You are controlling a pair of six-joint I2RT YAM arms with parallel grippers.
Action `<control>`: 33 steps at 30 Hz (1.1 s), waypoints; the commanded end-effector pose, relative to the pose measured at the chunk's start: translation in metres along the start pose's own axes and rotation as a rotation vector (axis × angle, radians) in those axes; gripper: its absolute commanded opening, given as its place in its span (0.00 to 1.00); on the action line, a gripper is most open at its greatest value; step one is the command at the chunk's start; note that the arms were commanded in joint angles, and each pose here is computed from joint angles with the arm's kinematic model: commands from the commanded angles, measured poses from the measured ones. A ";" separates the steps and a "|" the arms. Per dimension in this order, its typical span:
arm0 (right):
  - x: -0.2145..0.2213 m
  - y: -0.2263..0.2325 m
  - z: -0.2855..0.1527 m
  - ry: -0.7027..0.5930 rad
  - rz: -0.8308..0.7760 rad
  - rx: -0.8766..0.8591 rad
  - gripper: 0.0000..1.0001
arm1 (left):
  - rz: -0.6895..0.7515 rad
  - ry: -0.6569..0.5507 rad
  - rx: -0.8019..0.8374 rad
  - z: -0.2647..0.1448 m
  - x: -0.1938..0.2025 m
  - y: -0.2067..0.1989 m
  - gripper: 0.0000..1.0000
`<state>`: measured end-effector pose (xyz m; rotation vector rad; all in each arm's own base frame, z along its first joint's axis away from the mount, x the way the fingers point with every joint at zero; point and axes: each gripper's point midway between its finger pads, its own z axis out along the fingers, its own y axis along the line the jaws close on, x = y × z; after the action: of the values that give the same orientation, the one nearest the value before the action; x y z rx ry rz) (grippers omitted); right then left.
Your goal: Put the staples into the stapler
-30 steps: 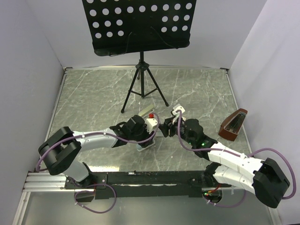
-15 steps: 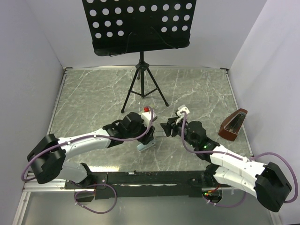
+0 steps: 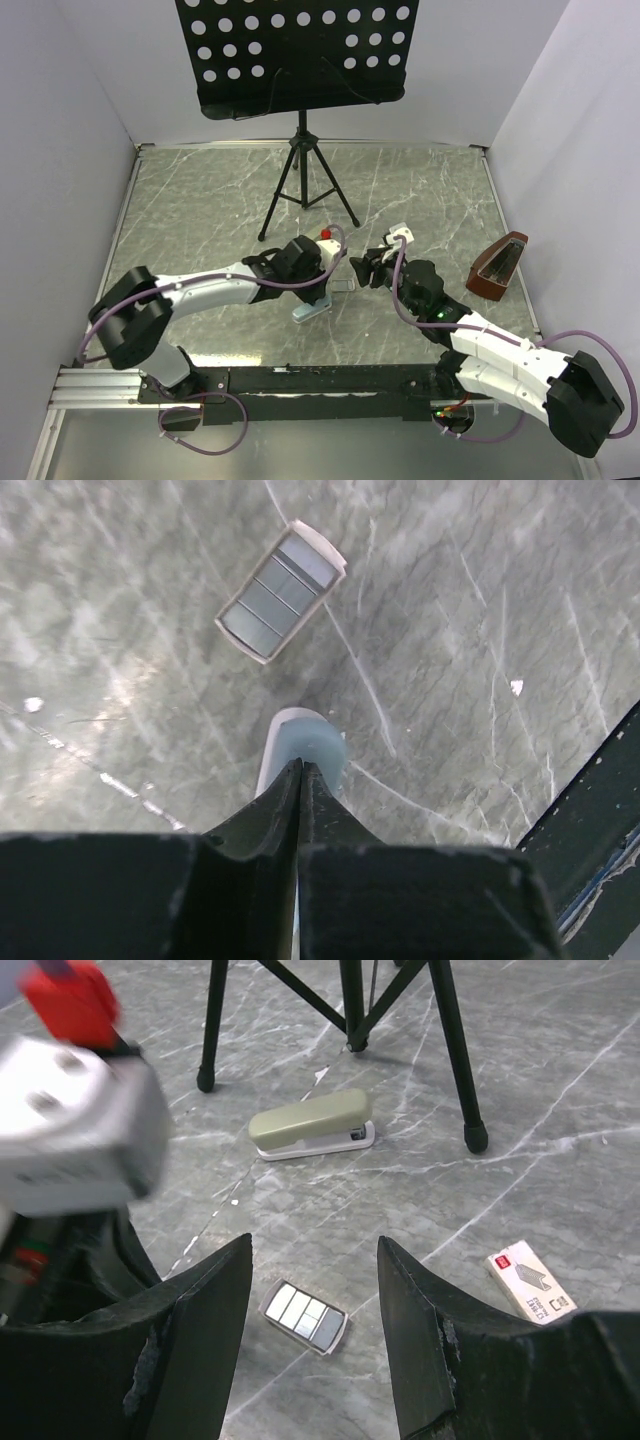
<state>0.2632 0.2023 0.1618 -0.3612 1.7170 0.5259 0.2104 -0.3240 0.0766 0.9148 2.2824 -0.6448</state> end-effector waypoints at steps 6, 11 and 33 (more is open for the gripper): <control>-0.014 -0.004 0.000 -0.061 0.019 0.018 0.60 | -0.062 0.213 0.004 0.019 0.050 -0.011 0.04; -0.015 -0.004 0.001 -0.061 0.019 0.018 0.60 | -0.100 0.262 -0.015 0.023 0.070 -0.012 0.02; -0.029 -0.005 -0.008 -0.045 0.037 0.036 0.61 | -0.169 -0.237 -0.183 -0.060 -0.068 0.026 0.80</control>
<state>0.2603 0.1952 0.1617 -0.3449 1.7282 0.5164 0.2442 -0.3188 0.1783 0.5876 2.1166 -0.6204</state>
